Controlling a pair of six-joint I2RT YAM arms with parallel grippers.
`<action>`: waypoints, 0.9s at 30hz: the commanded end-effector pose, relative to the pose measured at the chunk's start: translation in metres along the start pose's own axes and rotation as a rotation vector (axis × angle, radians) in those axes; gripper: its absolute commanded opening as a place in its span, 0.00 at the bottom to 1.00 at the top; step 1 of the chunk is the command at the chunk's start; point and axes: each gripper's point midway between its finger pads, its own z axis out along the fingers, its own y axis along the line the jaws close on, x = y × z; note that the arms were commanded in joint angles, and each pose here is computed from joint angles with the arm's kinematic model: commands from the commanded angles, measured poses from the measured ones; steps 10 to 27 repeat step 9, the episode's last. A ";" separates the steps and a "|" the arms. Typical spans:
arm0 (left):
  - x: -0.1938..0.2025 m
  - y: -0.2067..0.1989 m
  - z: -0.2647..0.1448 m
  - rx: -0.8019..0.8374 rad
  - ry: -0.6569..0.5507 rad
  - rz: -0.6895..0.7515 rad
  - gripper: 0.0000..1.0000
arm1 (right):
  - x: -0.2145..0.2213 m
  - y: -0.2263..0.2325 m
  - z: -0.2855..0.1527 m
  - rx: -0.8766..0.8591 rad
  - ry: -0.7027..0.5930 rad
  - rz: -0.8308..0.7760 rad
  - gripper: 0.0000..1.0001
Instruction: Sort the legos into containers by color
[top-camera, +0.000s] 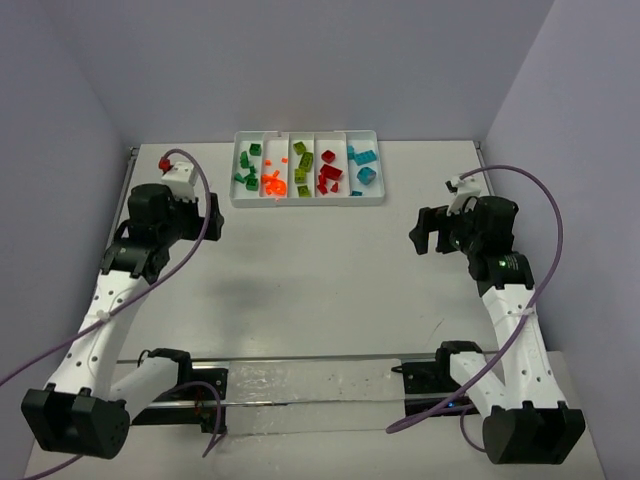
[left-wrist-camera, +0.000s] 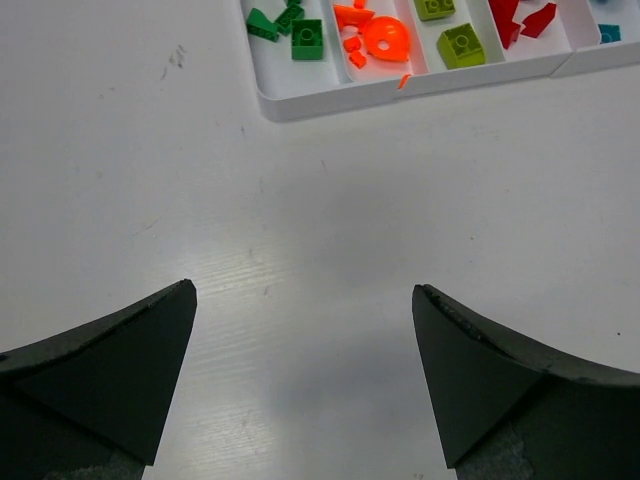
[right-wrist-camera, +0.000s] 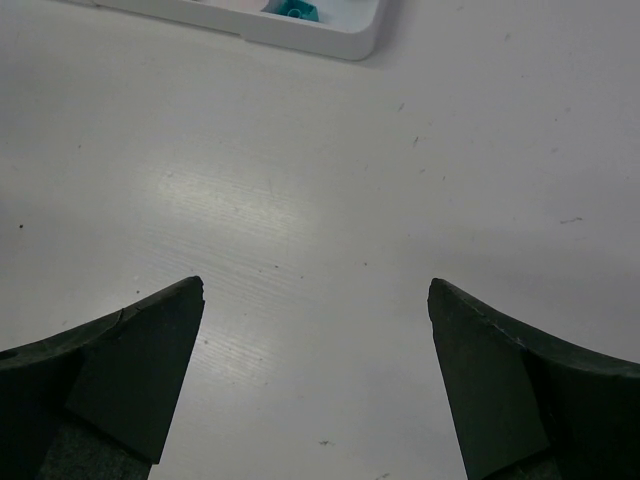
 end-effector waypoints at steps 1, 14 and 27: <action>-0.015 0.011 -0.009 -0.051 -0.069 -0.011 0.99 | -0.010 0.002 -0.004 0.006 -0.055 -0.009 1.00; -0.022 0.014 -0.007 -0.069 -0.079 -0.029 0.99 | -0.010 0.004 -0.006 -0.003 -0.066 -0.018 1.00; -0.022 0.014 -0.007 -0.069 -0.079 -0.029 0.99 | -0.010 0.004 -0.006 -0.003 -0.066 -0.018 1.00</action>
